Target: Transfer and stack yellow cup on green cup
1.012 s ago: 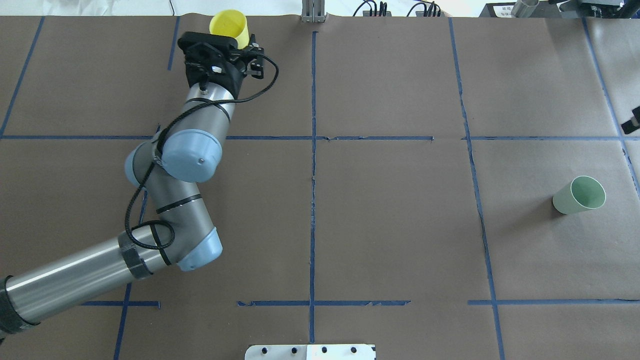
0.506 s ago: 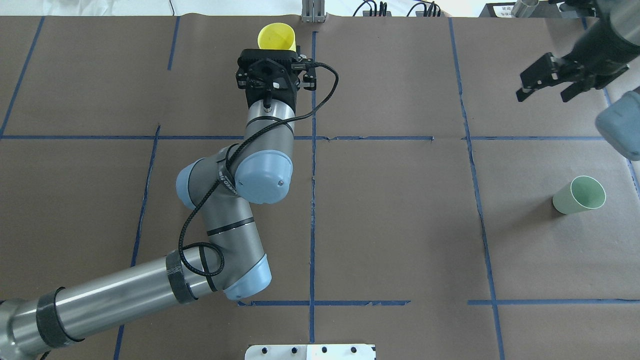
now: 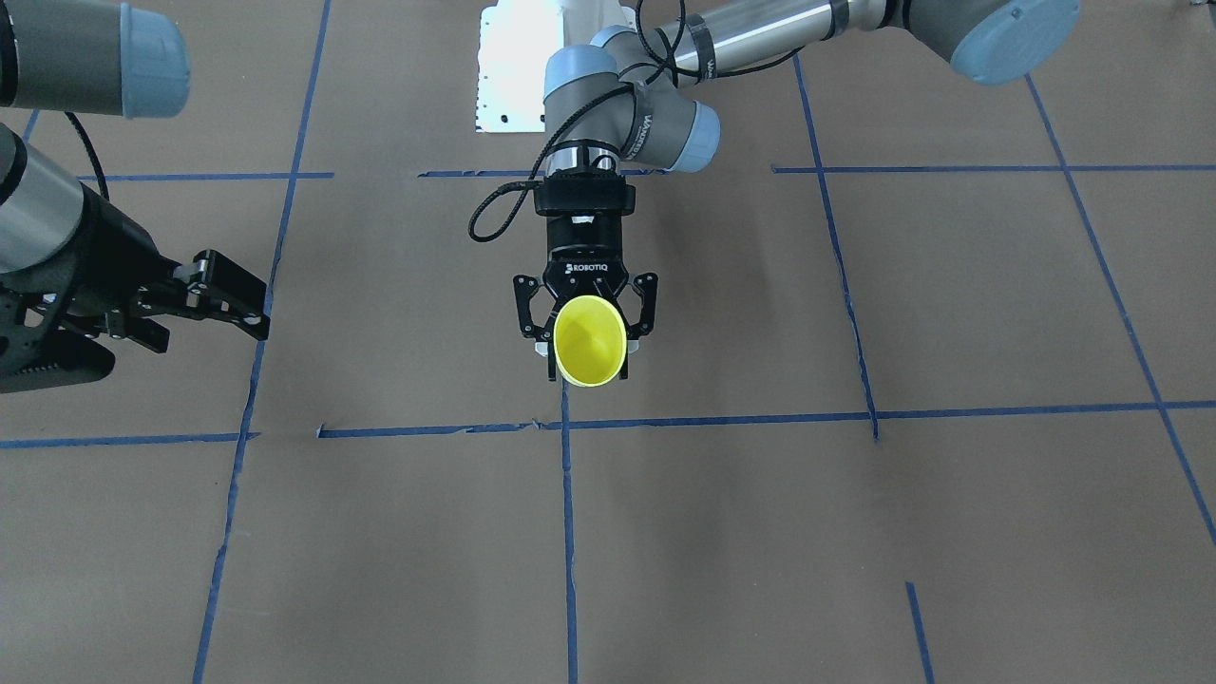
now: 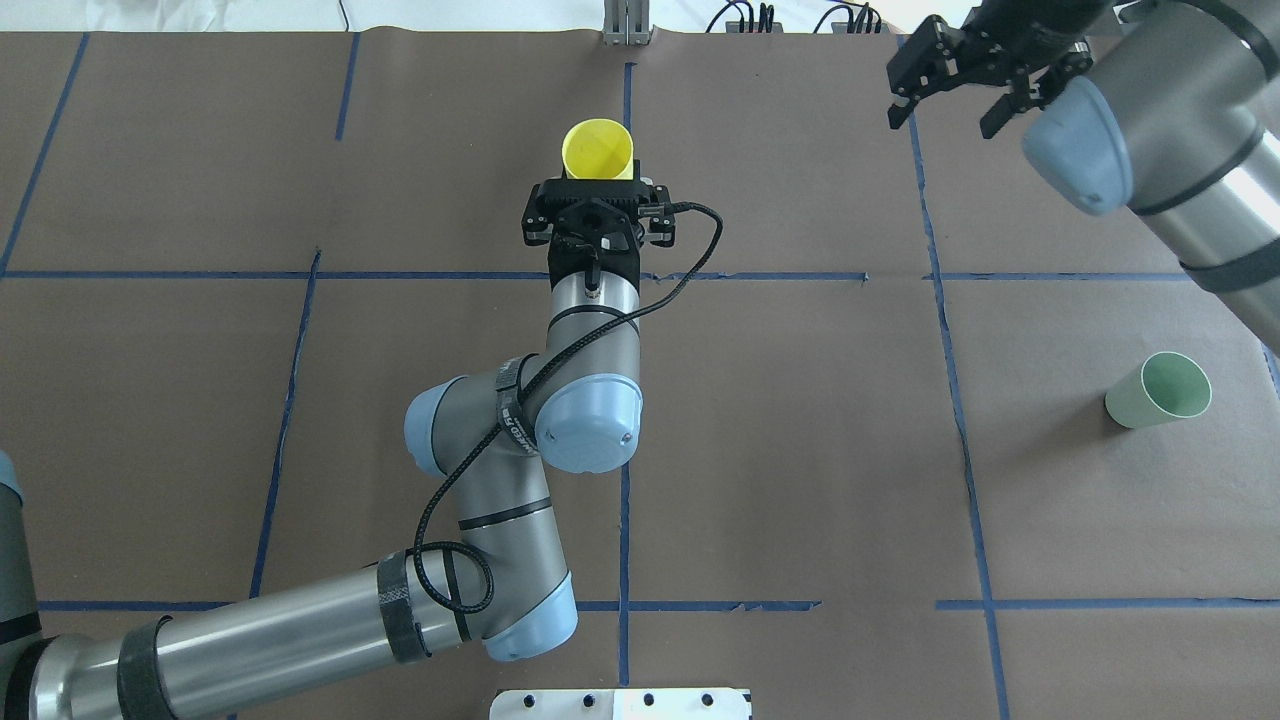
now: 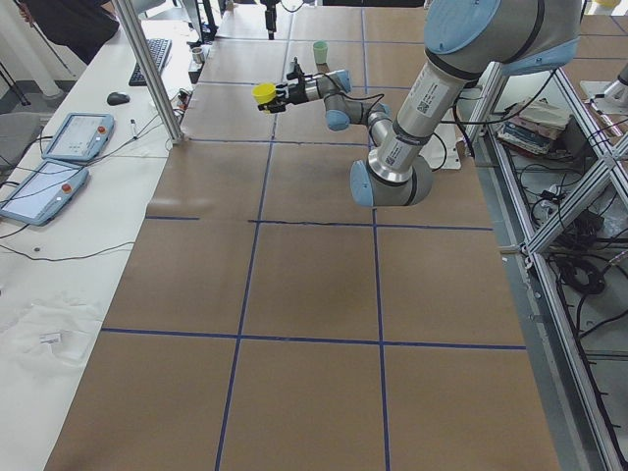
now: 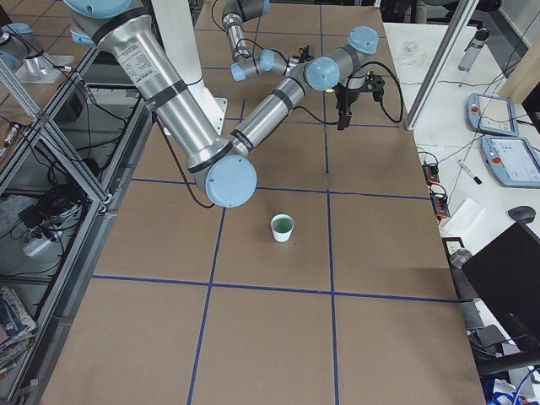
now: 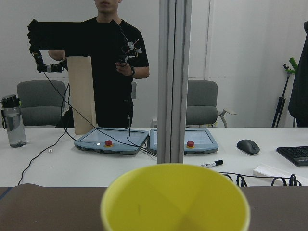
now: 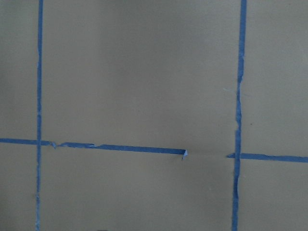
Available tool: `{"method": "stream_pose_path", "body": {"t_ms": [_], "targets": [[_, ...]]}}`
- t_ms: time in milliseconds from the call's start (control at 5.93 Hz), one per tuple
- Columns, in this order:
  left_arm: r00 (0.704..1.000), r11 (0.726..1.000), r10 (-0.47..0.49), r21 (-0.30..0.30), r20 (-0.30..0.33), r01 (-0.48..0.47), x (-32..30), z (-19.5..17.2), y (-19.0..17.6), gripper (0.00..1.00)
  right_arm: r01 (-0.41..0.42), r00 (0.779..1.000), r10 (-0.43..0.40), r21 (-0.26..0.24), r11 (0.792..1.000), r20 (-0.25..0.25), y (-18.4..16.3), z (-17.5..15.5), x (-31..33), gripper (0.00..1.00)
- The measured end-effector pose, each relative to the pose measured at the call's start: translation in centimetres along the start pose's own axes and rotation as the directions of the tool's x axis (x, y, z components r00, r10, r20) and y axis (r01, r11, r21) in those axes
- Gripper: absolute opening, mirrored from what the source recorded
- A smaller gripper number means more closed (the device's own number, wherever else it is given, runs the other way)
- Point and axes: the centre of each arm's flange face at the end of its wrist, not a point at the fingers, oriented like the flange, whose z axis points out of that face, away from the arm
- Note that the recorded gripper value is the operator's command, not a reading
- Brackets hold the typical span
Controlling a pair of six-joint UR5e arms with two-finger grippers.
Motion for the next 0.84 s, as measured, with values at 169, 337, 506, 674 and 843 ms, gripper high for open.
{"method": "stream_pose_path", "body": {"t_ms": [169, 337, 506, 674, 843], "targets": [[1.0, 1.0, 0.002, -0.005, -0.004, -0.003, 0.6, -0.5, 0.8, 0.48, -0.011, 1.0, 0.011, -0.028, 1.0, 0.0, -2.0, -0.3, -3.8, 1.0], [1.0, 1.0, 0.003, -0.01, -0.01, -0.003, 1.1, -1.0, 1.2, 0.48, -0.018, 1.0, 0.017, -0.057, 0.998, -0.004, -3.5, -0.1, -8.0, 1.0], [1.0, 1.0, 0.002, -0.013, -0.015, -0.002, 1.5, -1.3, 1.3, 0.48, -0.038, 0.999, 0.037, -0.082, 0.996, -0.008, -4.3, 0.4, -12.4, 0.98], [1.0, 1.0, 0.001, -0.014, -0.017, -0.002, 1.6, -1.5, 1.3, 0.48, -0.069, 0.998, 0.068, -0.104, 0.992, -0.015, -4.8, 1.0, -16.4, 0.96], [1.0, 1.0, 0.001, -0.015, -0.018, -0.002, 1.6, -1.5, 1.3, 0.48, -0.088, 0.996, 0.086, -0.121, 0.989, -0.027, -4.8, 1.7, -19.1, 0.95]]}}
